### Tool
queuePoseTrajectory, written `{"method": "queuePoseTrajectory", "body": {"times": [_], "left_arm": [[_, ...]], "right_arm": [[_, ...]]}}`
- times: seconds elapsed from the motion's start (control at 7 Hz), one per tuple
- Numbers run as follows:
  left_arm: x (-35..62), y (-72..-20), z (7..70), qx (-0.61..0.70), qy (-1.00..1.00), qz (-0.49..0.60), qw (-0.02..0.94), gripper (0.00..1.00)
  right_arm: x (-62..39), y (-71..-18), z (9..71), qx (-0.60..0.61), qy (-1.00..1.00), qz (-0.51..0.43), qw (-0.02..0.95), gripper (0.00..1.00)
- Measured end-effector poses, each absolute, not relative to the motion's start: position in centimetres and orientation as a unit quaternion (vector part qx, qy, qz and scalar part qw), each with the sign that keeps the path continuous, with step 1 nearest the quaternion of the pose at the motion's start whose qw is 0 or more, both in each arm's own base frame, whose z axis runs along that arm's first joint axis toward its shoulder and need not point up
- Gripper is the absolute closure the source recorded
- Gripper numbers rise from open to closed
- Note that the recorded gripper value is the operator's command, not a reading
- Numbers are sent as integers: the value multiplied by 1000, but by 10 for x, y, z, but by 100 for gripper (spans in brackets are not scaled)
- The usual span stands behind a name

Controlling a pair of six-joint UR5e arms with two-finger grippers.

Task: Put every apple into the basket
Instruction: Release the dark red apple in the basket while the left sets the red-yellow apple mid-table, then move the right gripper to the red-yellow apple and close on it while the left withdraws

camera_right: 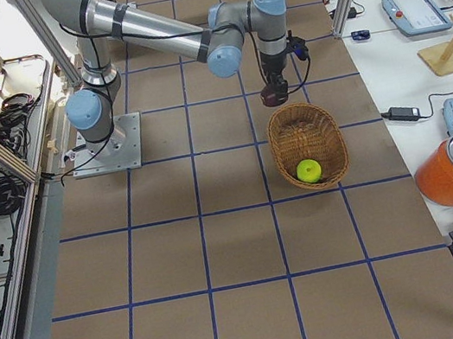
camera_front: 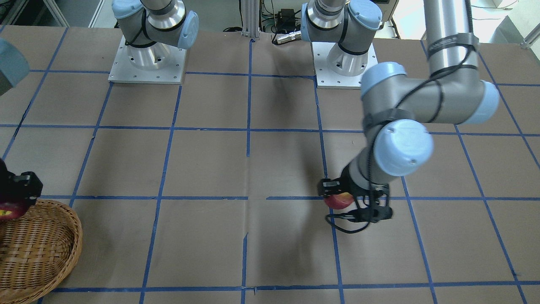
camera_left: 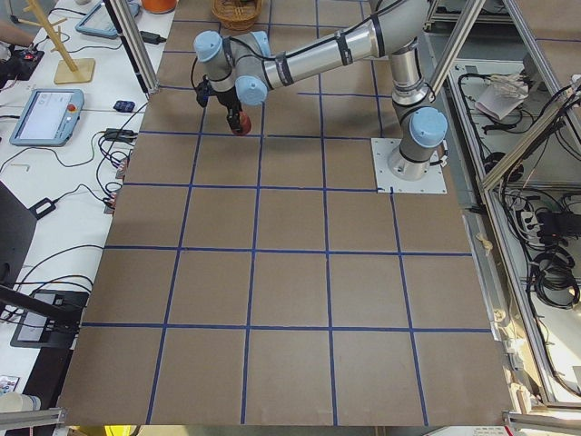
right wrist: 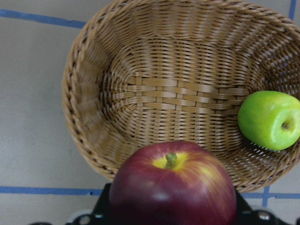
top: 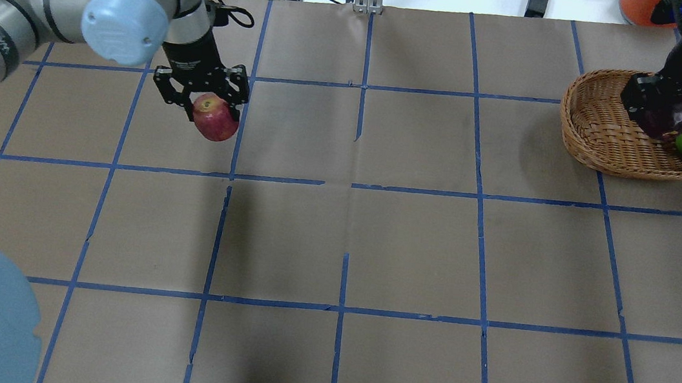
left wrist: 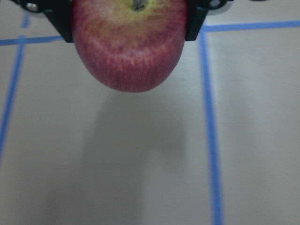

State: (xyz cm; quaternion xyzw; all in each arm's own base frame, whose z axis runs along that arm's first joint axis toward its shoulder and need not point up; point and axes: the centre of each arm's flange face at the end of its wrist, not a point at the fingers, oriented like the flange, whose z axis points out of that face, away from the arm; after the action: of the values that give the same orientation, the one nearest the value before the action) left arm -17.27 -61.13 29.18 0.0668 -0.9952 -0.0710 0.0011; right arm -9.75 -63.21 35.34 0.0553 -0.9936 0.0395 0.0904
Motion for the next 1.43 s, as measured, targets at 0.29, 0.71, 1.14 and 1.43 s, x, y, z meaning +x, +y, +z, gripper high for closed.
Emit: {"method": "queuePoseTrajectory", "body": {"times": [0.29,0.71,1.14,1.43], "left_arm": [[-285,-563,251,110,-994,-19,3,76],[-345,-520,212,134,-991,11,18,1],[-356,-524,203,134,-990,23,27,0],[-346,-535,230,127,-991,36,35,0]], "right_arm": [[-140,-664,329,33,-994,31,102,61],[-160,-693,298,22,-992,30,117,0],[-159,-691,300,23,-992,21,121,0],[-126,-674,343,41,-994,7,104,0]]}}
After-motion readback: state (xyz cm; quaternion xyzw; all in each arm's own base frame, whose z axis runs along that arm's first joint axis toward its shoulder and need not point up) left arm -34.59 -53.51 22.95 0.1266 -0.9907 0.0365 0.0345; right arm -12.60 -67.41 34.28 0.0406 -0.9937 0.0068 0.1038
